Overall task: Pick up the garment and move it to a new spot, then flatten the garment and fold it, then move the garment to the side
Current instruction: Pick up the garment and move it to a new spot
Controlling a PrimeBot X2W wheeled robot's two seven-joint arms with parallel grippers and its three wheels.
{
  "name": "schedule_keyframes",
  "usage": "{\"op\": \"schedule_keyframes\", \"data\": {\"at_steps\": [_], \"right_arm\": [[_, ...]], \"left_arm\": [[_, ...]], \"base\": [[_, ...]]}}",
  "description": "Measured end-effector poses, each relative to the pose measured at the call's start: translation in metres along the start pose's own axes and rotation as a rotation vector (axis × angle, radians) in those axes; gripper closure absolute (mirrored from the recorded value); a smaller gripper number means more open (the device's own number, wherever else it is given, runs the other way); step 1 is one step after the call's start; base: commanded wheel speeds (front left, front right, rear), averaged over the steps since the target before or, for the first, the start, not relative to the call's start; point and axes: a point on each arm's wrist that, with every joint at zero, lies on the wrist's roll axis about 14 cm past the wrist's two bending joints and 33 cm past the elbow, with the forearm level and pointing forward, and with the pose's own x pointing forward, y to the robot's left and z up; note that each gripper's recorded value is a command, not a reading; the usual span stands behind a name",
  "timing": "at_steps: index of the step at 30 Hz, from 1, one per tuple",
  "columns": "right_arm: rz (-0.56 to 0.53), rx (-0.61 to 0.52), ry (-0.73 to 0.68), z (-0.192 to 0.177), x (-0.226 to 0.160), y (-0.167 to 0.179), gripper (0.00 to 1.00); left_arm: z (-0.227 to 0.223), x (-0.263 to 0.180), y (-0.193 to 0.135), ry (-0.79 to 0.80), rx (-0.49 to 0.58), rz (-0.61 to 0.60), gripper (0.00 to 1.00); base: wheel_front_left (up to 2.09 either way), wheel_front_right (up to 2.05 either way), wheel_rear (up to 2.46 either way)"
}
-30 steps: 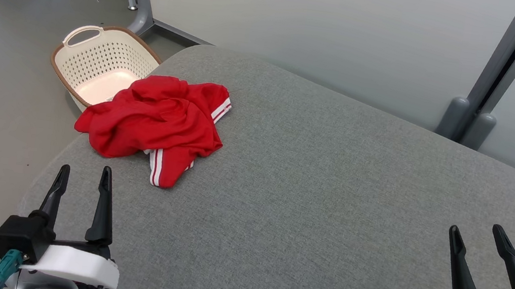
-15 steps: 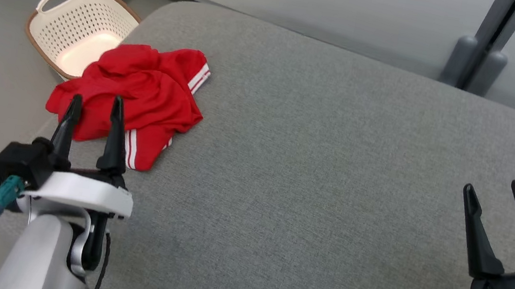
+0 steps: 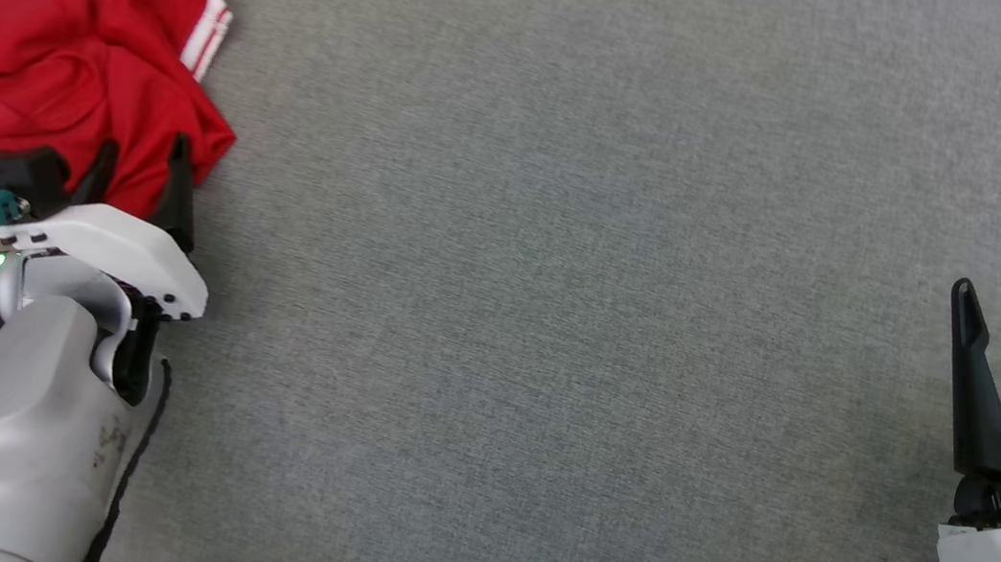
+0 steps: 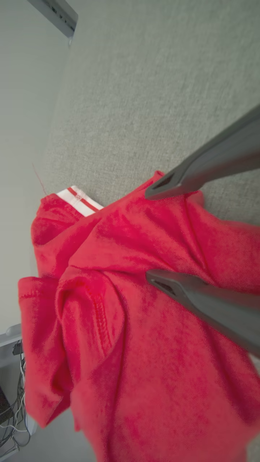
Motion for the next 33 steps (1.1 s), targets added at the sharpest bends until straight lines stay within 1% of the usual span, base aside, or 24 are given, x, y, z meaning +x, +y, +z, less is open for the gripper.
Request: {"op": "schedule_keyframes", "data": {"at_steps": [3,4,5,7,10,13,15,18,24,27,29,33], "right_arm": [[-0.019,0.003,0.011,-0.007,0.001,-0.009,0.00],[-0.024,0.004,0.016,-0.010,0.001,-0.011,0.00],[-0.024,0.004,0.016,-0.010,0.001,-0.011,0.00],[-0.025,0.006,0.020,-0.011,0.001,-0.011,0.00],[-0.020,0.001,0.000,-0.004,0.002,-0.008,0.00],[-0.021,-0.005,-0.025,0.004,0.000,-0.006,0.00],[-0.021,-0.010,-0.043,0.012,-0.002,-0.004,0.00],[-0.025,-0.017,-0.070,0.023,-0.008,-0.001,0.00],[-0.035,-0.024,-0.115,0.043,-0.027,0.009,0.00],[-0.041,-0.033,-0.133,0.052,-0.039,0.014,0.00],[-0.051,-0.037,-0.148,0.058,-0.048,0.015,0.00],[-0.098,-0.045,-0.171,0.067,-0.062,0.004,0.00]], "left_arm": [[-0.013,0.010,0.002,0.059,0.021,0.012,0.00],[-0.017,0.012,0.002,0.073,0.026,0.015,0.45],[-0.017,0.012,0.002,0.073,0.026,0.015,1.00],[-0.015,0.013,0.003,0.075,0.049,0.014,1.00],[-0.002,0.011,0.005,0.038,0.057,0.016,1.00],[0.044,0.012,0.004,-0.097,0.065,0.005,1.00],[0.066,0.006,0.004,-0.174,0.067,-0.001,1.00],[0.091,-0.011,0.005,-0.273,0.079,-0.004,1.00],[0.139,-0.055,-0.004,-0.474,0.089,-0.050,1.00],[0.149,-0.081,-0.016,-0.550,0.088,-0.086,1.00],[0.149,-0.097,-0.029,-0.580,0.084,-0.123,1.00],[0.144,-0.116,-0.069,-0.593,0.078,-0.231,1.00]], "base": [[0.00,0.00,0.00],[0.00,0.00,0.00],[0.00,0.00,0.00],[0.00,0.00,0.00],[0.00,0.00,0.00],[0.00,0.00,0.00],[0.00,0.00,0.00],[0.00,0.00,0.00],[0.00,0.00,0.00],[0.00,0.00,0.00],[0.00,0.00,0.00],[0.00,0.00,0.00]]}}
